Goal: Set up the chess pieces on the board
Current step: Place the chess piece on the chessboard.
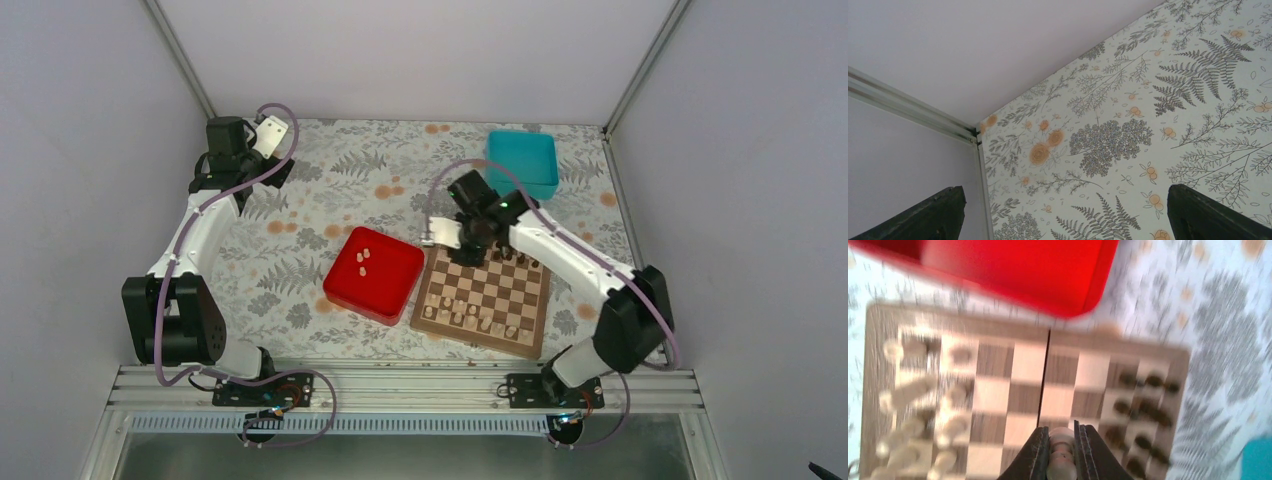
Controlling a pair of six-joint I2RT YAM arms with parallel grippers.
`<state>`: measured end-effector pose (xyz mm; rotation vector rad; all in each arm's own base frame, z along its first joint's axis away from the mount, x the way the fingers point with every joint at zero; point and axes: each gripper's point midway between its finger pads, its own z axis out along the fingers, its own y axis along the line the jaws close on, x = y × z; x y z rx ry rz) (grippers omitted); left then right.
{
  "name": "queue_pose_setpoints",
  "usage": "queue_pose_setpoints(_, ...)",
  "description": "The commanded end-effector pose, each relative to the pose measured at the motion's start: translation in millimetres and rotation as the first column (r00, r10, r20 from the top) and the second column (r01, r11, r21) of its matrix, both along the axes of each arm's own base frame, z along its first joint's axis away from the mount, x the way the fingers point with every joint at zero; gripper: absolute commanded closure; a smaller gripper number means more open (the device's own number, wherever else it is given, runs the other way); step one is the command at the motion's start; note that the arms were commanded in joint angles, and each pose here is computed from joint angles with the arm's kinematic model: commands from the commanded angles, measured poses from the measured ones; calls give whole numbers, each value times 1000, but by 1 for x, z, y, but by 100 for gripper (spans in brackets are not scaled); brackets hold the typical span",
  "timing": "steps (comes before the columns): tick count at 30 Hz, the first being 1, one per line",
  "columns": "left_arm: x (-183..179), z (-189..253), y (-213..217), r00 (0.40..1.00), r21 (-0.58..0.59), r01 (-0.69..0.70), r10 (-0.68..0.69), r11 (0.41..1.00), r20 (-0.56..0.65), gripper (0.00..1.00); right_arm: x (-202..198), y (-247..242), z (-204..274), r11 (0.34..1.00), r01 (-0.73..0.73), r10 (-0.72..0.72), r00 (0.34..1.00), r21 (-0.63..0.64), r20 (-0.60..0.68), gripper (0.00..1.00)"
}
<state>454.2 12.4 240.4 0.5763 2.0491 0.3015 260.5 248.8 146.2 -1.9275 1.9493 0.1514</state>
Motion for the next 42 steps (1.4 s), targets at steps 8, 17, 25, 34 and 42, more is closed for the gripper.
queue_pose_setpoints(8, 0, 11, 0, 1000, -12, 3, -2, 1000, 23, 0, -49, -101, -47, 982, 157, -170, 978, -107, -124, 92)
queue_pose_setpoints(17, 0, 7, 2, 1000, -4, -6, 7, 1000, 16, 0, -81, -98, -69, 993, 83, -104, 957, -87, -270, 90)
queue_pose_setpoints(25, 0, 3, 4, 1000, 4, -13, 13, 1000, 9, 0, -94, -97, -86, 995, 28, -58, 938, -91, -341, 90)
queue_pose_setpoints(34, 1, 1, 4, 1000, 4, -15, 15, 1000, 4, 0, -101, -98, -94, 996, 17, -48, 930, -87, -365, 89)
queue_pose_setpoints(42, 1, 2, 4, 1000, 5, -16, 16, 1000, 6, 0, -99, -99, -99, 996, 25, -55, 935, -91, -351, 89)
